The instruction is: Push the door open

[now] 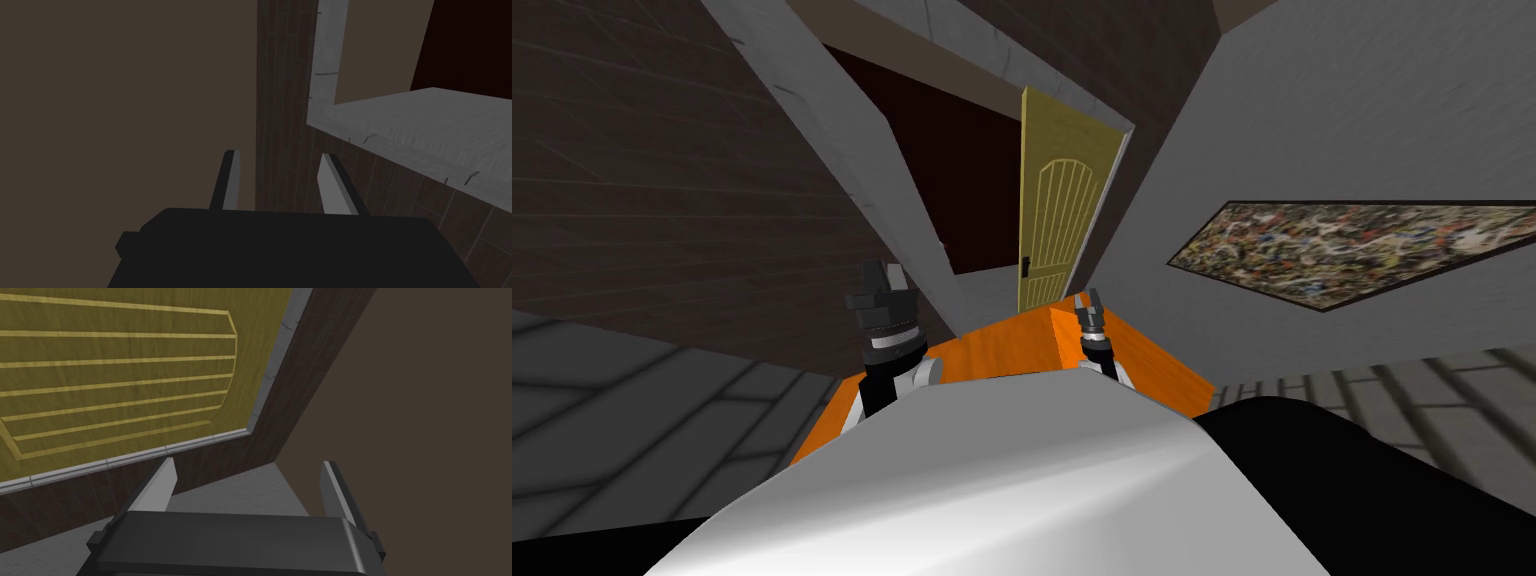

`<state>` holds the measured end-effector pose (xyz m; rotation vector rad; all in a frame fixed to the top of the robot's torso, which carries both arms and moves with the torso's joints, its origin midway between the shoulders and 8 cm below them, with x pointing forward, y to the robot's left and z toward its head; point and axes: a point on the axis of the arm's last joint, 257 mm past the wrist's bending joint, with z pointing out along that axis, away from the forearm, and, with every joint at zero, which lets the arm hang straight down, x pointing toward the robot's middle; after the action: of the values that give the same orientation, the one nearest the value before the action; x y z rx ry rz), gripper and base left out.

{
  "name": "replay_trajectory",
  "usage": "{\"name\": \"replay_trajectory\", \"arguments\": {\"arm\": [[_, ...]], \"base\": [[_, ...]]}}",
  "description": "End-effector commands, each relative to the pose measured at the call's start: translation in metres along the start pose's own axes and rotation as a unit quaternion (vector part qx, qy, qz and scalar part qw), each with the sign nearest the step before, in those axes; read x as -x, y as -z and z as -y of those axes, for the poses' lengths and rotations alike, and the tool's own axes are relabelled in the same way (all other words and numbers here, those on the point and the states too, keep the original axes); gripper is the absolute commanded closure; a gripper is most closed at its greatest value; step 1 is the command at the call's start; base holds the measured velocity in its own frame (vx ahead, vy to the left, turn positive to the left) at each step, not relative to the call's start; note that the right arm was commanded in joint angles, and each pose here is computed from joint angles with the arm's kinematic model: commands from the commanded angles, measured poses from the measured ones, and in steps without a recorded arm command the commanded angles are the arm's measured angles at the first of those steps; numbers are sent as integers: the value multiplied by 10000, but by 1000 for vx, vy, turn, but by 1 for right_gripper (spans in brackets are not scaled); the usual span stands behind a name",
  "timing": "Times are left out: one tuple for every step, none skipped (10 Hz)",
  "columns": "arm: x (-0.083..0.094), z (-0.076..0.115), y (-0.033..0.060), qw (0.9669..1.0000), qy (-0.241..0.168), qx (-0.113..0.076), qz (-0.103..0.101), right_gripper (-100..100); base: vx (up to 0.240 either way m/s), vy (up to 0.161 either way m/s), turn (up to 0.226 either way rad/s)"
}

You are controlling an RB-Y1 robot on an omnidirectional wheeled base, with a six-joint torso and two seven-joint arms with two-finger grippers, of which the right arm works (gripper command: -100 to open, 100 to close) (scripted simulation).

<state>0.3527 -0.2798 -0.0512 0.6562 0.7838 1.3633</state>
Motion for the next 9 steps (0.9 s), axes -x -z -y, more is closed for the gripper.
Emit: {"name": "replay_trajectory", "arguments": {"arm": [[-3, 117, 39, 9999, -46, -125, -109, -100], [1, 200, 75, 9996, -71, -211, -178, -100], [4, 245, 96, 9994, -85, -259, -215, -100], [12, 334, 138, 9989, -112, -356, -286, -100], [17, 379, 160, 9986, -126, -404, -320, -100], [29, 468, 206, 9978, -155, -505, -389, -100], [36, 514, 230, 9974, -170, -558, -423, -100], [52, 605, 280, 9964, -201, -665, -490, -100], [61, 650, 306, 9958, -217, -719, -523, -100]], "base": [[161, 11, 35], [173, 3, 38], [163, 37, 31], [168, 44, 37], [150, 30, 27], [147, 16, 34], [147, 15, 34], [156, 17, 33], [151, 19, 33]]}}
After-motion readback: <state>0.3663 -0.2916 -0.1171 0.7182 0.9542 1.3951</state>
